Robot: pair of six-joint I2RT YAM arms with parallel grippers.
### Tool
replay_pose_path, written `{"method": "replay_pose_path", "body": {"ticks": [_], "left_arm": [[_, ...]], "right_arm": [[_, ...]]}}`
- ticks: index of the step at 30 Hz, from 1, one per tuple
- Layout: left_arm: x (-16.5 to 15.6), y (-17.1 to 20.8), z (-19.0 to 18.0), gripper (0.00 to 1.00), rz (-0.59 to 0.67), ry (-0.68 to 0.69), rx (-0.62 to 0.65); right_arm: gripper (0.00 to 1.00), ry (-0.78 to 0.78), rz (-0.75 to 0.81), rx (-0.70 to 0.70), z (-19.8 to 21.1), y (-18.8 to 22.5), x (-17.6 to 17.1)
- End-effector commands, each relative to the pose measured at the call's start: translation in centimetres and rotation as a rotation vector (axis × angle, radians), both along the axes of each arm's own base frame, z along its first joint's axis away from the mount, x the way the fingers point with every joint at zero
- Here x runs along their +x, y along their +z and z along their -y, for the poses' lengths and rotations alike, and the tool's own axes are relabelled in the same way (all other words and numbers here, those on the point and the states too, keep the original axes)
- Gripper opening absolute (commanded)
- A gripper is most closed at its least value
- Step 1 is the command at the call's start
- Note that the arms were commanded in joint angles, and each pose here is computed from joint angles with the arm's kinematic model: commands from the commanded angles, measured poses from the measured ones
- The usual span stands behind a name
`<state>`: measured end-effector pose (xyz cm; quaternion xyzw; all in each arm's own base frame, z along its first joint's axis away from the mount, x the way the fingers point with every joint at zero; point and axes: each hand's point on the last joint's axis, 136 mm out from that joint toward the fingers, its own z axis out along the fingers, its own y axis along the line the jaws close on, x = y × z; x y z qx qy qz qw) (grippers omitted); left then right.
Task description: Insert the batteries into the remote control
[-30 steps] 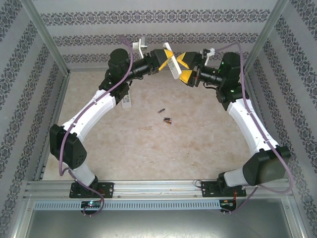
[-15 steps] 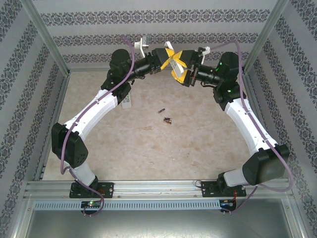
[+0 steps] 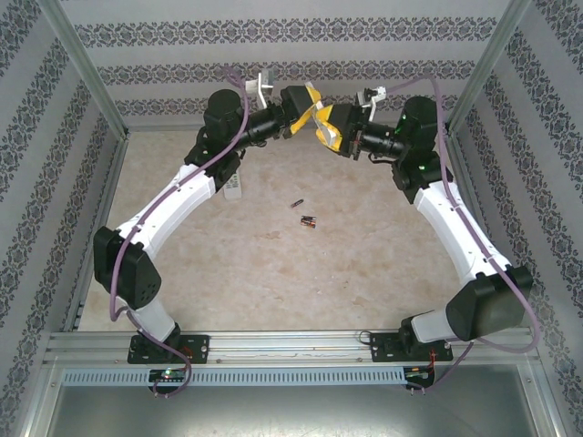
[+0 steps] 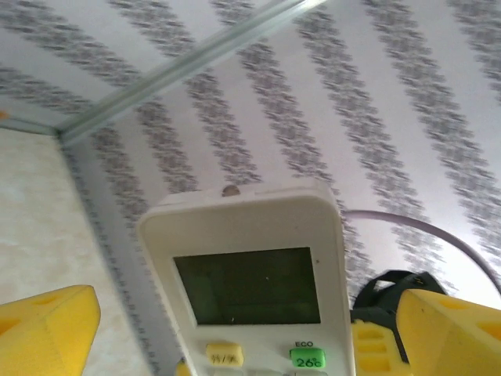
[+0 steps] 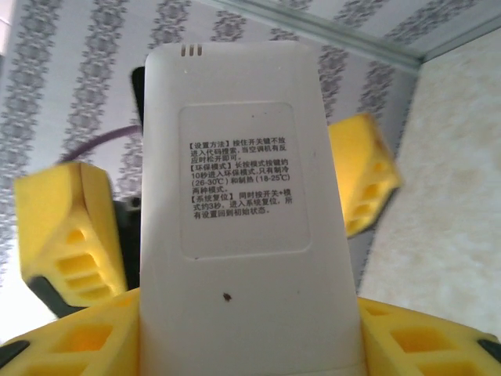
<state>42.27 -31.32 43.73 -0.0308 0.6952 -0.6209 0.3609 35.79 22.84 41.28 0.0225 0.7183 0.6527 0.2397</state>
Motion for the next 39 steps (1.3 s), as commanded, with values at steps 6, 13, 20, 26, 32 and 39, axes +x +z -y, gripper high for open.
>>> {"method": "replay_pose_path", "body": {"ticks": [6,13,20,26,32,39], "left_arm": [[-0.5,-3.1,-1.3,0.92,-0.199,0.113,0.086],[-0.1,-6.0,0.9,0.69,-0.304,0.092,0.067],[0.4,-6.9,1.1,0.27,-0.323,0.096,0.063],[0.5,-5.9,0.1,0.1,-0.221,0.126,0.106],[1.1,-3.7,-2.3,0.06,0.069,0.239,0.161],[0.9,-0.6,-3.4,0.04,0.214,0.303,0.09]], "right_arm": [[0.37,-0.107,0.366,-0.459,1.4,-5.5,0.2],[0.39,0.008,0.447,-0.671,-0.5,-7.9,-1.3],[0.4,0.023,0.435,-0.684,-1.1,-8.6,-1.6],[0.76,-0.109,0.304,-0.541,0.1,-4.4,-0.7],[0.85,-0.381,-0.172,-0.174,4.1,-3.2,1.5],[0.81,-0.367,-0.345,-0.06,3.5,-6.5,-0.1]]}}
